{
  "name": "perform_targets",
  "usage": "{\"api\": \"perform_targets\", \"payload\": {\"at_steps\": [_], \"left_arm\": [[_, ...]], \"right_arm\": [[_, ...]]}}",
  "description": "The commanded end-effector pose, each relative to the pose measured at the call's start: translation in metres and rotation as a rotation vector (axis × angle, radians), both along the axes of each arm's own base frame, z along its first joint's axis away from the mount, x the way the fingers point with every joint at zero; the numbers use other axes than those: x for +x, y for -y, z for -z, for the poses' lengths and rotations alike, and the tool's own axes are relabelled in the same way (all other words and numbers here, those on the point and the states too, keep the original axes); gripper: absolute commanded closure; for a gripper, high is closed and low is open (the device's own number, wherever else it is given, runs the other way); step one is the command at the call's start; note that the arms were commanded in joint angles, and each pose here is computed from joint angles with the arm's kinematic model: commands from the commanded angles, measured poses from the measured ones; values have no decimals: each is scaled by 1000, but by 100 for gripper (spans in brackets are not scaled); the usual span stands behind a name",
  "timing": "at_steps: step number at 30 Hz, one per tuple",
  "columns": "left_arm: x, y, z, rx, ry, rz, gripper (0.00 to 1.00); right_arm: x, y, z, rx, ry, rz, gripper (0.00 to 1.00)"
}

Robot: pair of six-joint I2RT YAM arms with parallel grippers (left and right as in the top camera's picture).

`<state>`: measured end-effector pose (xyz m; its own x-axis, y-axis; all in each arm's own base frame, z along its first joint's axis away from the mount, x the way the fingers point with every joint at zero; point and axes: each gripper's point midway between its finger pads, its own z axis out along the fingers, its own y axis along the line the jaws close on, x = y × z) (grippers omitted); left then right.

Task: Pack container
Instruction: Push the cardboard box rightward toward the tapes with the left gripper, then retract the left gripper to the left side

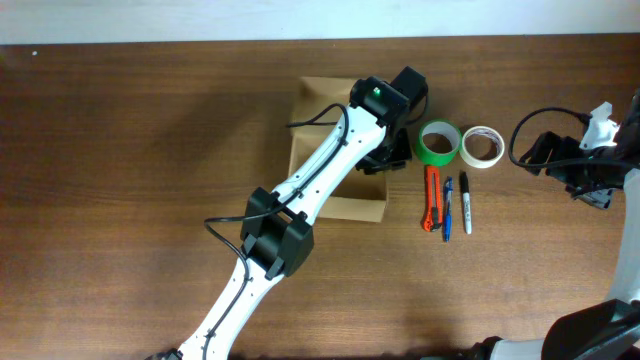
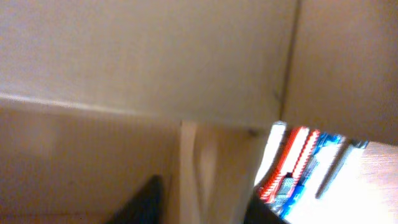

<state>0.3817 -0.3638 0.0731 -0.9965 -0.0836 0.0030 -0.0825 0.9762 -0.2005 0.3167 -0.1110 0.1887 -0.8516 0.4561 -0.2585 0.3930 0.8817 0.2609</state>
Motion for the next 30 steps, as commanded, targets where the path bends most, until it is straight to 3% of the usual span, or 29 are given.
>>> {"api": "perform_targets", "payload": {"at_steps": [1, 7, 16, 21, 30], "left_arm": [[1, -1, 8, 22, 16, 61, 37], [5, 2, -10, 12, 64, 87, 33], [29, -15, -116, 15, 400, 201, 32], [29, -55, -184, 121, 574, 246, 32], [25, -171, -325, 264, 903, 36, 35]], "right_arm": [[2, 0, -4, 9, 16, -3, 1], [2, 0, -4, 9, 15, -3, 1], [3, 0, -4, 8, 17, -3, 1], [5, 1, -5, 2, 28, -3, 1], [18, -2, -11, 25, 95, -18, 1]]}}
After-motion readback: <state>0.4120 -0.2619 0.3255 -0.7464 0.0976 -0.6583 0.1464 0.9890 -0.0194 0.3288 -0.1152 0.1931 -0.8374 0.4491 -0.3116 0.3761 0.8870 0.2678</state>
